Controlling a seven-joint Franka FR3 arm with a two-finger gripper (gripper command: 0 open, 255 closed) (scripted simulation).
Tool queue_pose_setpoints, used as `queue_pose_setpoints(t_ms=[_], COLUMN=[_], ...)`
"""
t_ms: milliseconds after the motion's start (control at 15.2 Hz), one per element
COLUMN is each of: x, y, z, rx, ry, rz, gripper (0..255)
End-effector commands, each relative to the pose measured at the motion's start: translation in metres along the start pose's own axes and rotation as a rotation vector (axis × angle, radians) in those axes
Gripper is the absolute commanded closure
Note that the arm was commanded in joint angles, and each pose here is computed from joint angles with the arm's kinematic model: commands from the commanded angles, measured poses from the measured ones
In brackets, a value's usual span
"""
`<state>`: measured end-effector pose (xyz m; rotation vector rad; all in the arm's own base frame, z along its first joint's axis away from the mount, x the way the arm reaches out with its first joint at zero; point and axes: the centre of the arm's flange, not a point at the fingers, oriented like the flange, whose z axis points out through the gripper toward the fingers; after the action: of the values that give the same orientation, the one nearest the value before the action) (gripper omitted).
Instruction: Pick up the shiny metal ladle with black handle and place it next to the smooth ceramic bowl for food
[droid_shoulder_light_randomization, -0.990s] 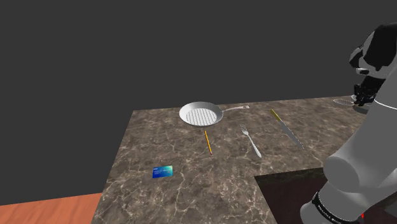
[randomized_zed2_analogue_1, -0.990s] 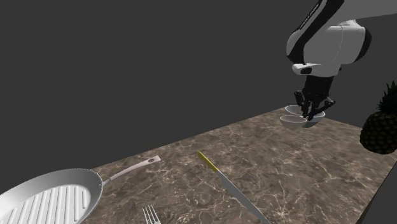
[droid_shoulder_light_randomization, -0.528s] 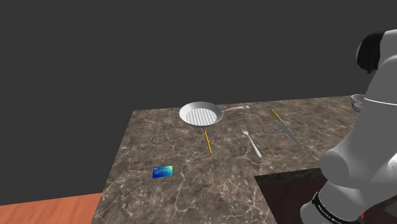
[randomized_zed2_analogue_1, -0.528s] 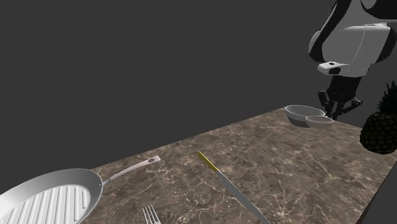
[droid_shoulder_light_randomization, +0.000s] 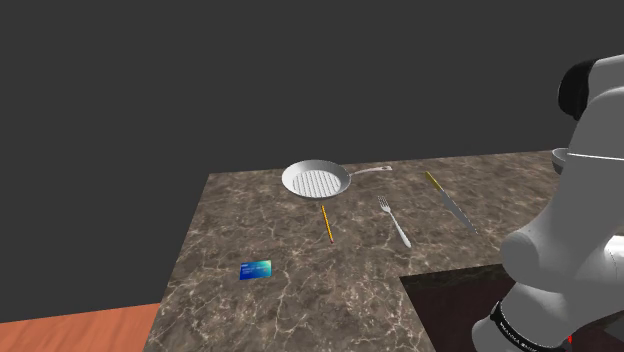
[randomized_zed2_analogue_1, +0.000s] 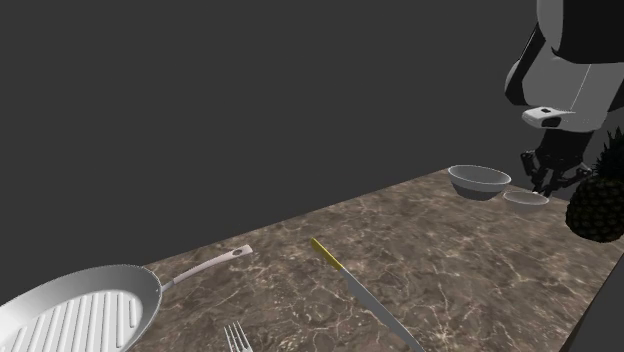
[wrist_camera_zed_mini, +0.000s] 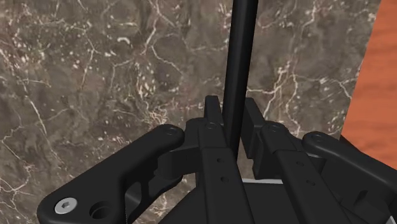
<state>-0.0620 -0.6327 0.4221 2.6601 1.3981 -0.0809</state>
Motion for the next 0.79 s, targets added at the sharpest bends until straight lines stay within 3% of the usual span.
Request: queue_pose_setpoints(t_ms=[0,726], x=[0.001,0.007], y=[-0.001,-0.006], z=[0.011,0.068], rx=[0.000,0.000], ry=[0.000,0.000], rz=[0.000,0.000], gripper=[255,255])
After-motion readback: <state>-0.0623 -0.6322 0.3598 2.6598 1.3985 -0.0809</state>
